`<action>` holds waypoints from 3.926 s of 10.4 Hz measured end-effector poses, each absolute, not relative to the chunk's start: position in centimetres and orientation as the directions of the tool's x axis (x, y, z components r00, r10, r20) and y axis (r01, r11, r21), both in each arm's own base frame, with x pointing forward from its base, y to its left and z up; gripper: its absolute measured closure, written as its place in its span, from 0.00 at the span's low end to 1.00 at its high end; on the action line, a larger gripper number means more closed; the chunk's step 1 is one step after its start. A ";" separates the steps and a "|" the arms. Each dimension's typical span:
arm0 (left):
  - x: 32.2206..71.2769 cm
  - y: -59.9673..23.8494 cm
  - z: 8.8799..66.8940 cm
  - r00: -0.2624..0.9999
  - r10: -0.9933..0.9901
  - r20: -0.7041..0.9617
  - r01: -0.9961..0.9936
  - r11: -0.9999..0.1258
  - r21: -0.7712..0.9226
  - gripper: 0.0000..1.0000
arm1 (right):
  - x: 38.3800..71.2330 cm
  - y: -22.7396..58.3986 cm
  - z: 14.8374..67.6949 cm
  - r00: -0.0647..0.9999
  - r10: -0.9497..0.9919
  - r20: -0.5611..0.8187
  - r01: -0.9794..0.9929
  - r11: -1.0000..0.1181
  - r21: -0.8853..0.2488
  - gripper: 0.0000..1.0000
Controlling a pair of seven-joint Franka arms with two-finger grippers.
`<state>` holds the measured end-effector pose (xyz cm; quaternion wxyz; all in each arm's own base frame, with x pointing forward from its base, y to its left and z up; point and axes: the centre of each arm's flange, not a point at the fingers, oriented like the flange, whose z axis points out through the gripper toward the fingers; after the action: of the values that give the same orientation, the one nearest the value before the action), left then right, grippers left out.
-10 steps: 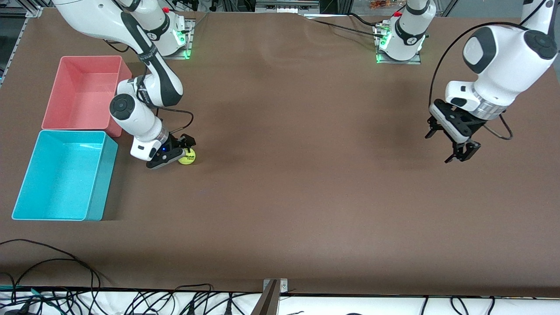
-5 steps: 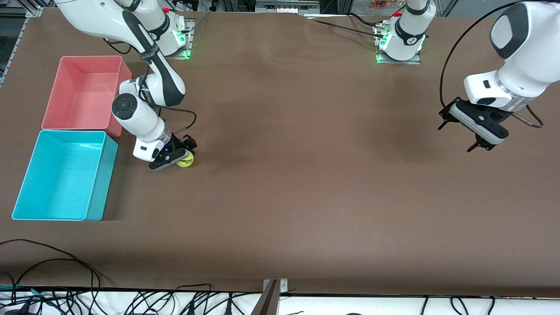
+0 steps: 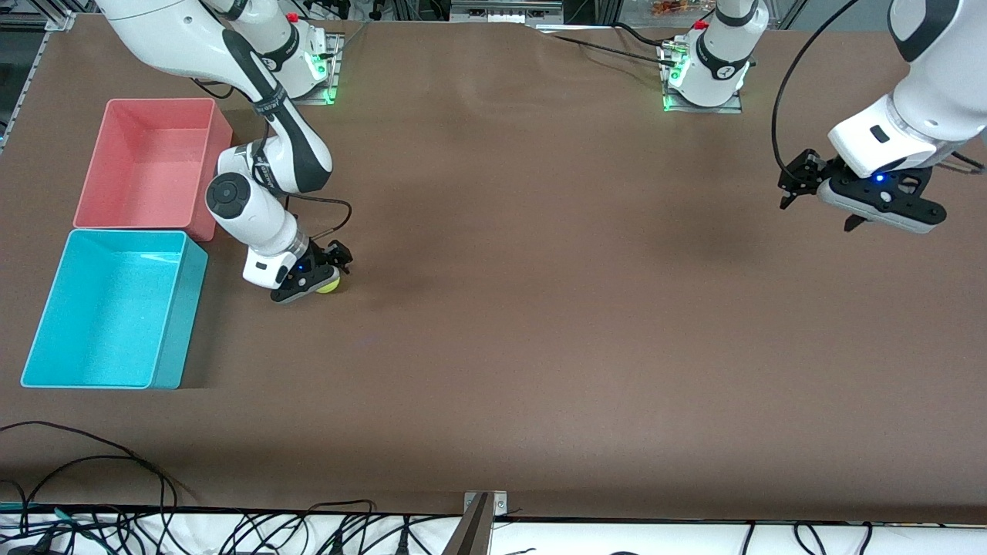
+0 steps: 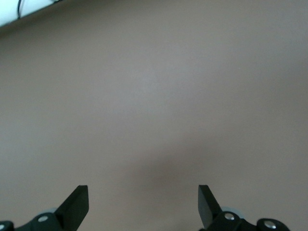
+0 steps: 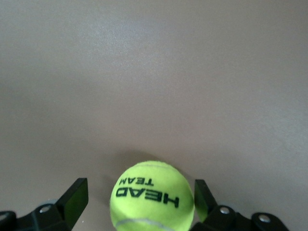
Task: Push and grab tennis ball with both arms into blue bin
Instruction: 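Carry the ball with the right gripper over the cyan bin, then lower the ball into the cyan bin and open the right gripper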
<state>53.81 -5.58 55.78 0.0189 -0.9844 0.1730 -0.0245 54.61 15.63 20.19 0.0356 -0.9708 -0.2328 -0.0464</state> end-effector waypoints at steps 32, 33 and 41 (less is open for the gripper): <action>53.9 -5.8 65.0 0.960 0.277 -0.034 0.276 -0.961 -0.017 0.00 | 57.0 -21.8 30.0 0.749 0.663 0.018 0.660 -0.748 0.072 0.35; 53.9 -5.9 65.0 0.961 0.276 -0.034 0.276 -0.961 -0.017 0.00 | 56.9 -21.8 29.6 0.749 0.662 0.013 0.660 -0.748 0.069 0.35; 53.9 -5.8 65.0 0.994 0.100 -0.036 0.099 -0.995 -0.011 0.00 | 57.8 -19.3 24.8 0.838 0.545 0.012 0.543 -0.837 0.063 0.35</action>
<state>53.89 -5.85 65.00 0.0043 -0.9986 -0.0498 0.0184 57.75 -19.33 24.79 -0.0285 -0.9583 -0.2838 -0.0145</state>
